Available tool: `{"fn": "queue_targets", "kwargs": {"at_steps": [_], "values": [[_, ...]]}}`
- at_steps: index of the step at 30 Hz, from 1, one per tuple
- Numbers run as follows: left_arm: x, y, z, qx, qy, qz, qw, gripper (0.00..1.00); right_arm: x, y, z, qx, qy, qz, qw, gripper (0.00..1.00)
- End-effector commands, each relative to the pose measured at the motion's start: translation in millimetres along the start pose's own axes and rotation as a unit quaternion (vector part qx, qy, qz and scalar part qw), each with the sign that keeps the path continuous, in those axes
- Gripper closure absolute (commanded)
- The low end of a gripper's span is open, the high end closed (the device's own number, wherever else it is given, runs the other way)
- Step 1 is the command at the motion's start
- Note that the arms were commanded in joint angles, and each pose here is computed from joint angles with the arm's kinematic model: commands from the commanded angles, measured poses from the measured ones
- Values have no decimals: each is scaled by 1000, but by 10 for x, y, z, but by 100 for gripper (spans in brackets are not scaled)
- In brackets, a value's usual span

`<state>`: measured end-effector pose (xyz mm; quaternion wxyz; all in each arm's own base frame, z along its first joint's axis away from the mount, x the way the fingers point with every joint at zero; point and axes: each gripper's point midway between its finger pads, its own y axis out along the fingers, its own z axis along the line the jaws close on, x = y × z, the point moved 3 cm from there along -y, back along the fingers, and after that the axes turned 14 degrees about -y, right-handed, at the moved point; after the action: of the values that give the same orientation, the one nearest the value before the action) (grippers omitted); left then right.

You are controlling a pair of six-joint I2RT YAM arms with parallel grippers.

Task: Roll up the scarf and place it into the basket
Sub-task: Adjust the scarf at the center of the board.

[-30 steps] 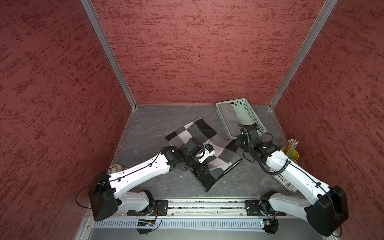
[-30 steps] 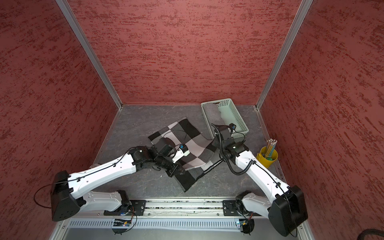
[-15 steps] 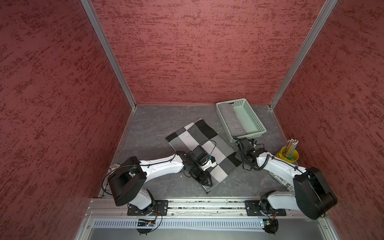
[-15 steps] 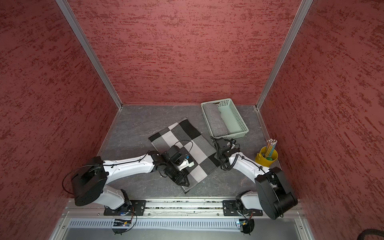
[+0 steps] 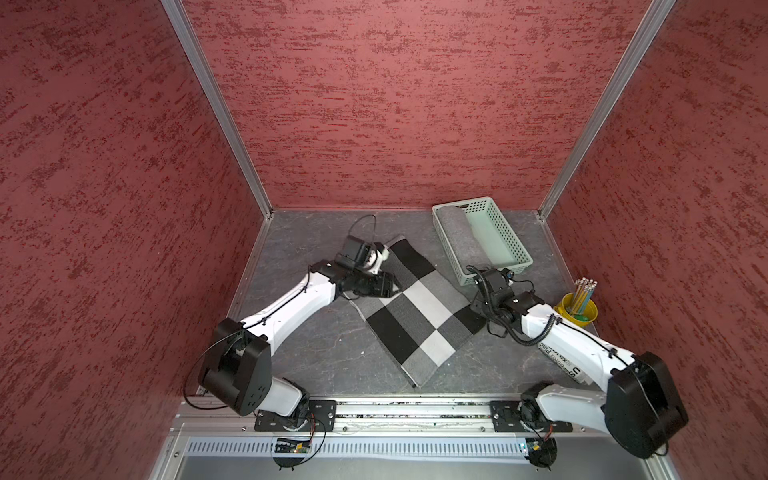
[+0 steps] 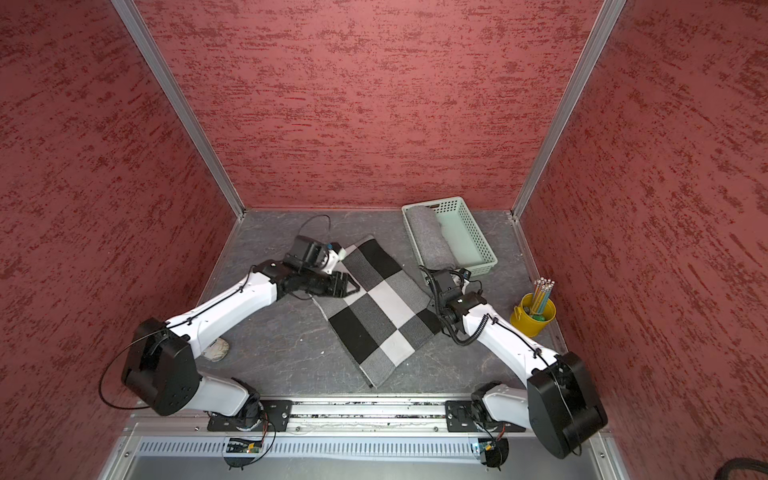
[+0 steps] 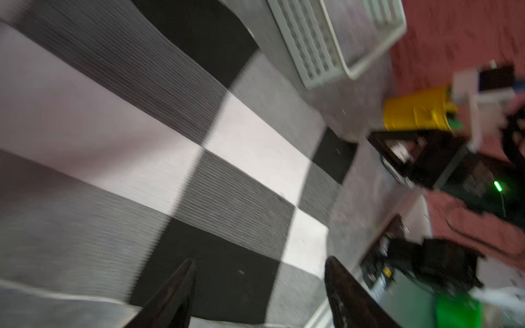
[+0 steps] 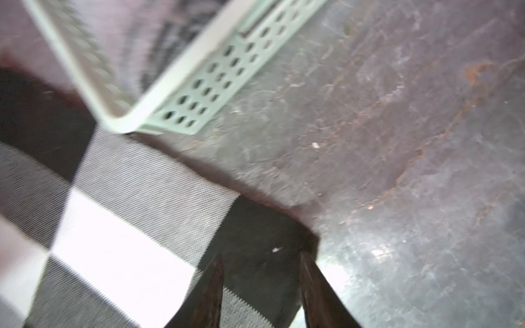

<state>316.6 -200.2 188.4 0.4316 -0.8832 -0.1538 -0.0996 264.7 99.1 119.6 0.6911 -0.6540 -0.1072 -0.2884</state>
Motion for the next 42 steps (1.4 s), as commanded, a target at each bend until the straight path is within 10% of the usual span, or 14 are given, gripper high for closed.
{"fn": "queue_targets", "kwargs": {"at_steps": [1, 7, 17, 28, 42], "values": [[556, -66, 628, 112, -52, -76, 989, 23, -147, -69, 157, 9, -14, 17, 1000, 60], [1183, 301, 1226, 155, -52, -17, 986, 19, -504, 103, 557, 48, -40, 61, 996, 65], [1077, 765, 1736, 146, -100, 96, 979, 18, -769, 508, 724, 29, -89, 112, 989, 64], [494, 425, 2207, 140, -269, 63, 951, 99, -473, 1059, 979, 24, -177, 135, 975, 62], [-631, -135, 2182, 123, -420, -47, 898, 100, 634, 1706, 1983, 52, -294, 78, 951, 53]]}}
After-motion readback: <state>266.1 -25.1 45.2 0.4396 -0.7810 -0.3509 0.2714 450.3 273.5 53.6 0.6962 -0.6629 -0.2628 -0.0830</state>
